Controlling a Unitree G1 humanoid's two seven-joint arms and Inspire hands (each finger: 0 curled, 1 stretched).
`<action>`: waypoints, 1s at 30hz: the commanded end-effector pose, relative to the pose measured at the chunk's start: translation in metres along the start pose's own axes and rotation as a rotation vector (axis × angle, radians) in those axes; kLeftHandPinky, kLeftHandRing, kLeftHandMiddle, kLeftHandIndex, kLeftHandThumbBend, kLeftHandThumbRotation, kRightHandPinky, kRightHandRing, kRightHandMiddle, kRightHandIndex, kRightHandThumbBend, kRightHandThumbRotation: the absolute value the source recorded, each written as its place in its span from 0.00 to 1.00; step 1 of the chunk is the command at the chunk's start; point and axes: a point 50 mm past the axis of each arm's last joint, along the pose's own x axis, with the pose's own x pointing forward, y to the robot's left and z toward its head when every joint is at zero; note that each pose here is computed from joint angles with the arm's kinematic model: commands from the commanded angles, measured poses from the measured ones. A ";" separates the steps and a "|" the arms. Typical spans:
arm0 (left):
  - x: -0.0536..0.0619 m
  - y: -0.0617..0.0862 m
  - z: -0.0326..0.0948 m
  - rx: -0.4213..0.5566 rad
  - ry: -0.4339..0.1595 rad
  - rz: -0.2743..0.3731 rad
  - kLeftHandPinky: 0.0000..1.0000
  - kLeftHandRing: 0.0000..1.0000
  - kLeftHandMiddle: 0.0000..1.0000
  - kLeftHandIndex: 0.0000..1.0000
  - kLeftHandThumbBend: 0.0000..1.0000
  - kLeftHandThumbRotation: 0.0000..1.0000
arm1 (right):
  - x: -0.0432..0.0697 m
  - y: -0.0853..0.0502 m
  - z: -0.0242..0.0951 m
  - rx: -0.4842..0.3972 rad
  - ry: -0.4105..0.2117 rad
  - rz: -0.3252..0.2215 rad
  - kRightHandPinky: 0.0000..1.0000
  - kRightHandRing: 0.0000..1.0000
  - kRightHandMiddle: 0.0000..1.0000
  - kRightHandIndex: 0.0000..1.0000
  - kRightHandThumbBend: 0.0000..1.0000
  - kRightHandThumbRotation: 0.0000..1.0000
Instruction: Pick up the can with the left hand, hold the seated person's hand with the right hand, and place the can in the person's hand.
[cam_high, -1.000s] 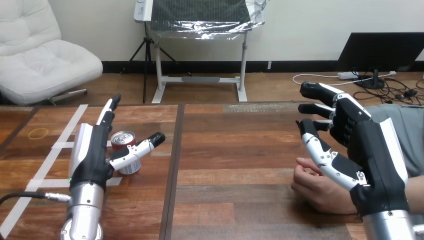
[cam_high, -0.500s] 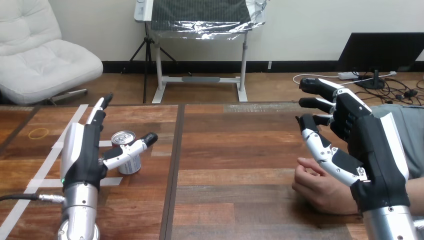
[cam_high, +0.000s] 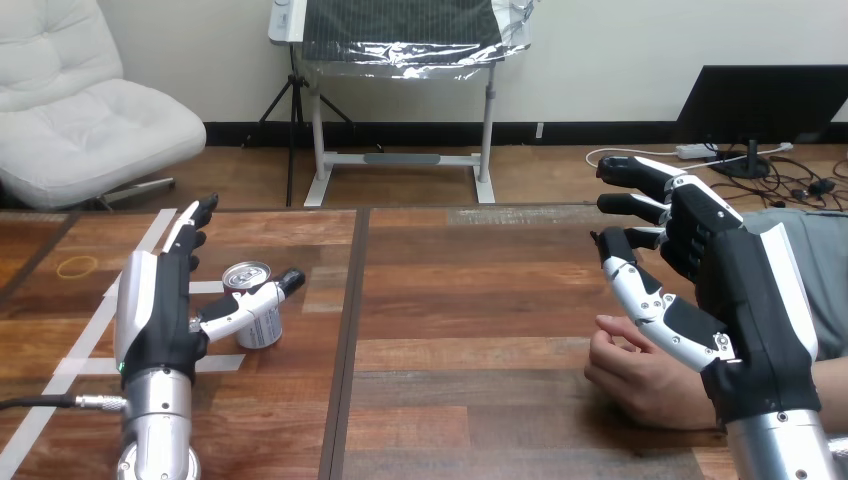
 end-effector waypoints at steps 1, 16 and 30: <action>0.024 0.006 0.023 -0.057 -0.078 0.056 0.83 0.87 0.89 0.87 0.86 0.32 | 0.016 -0.003 0.013 -0.023 -0.093 0.003 0.63 0.76 0.80 0.75 0.30 0.00; 0.033 0.005 0.020 -0.062 -0.028 0.034 0.83 0.86 0.88 0.87 0.85 0.34 | 0.016 -0.003 0.014 -0.032 -0.100 0.012 0.62 0.75 0.79 0.73 0.31 0.00; 0.043 0.000 0.021 -0.018 -0.011 -0.058 0.84 0.88 0.89 0.88 0.86 0.37 | 0.015 -0.003 0.014 -0.025 -0.095 0.007 0.62 0.75 0.78 0.72 0.31 0.00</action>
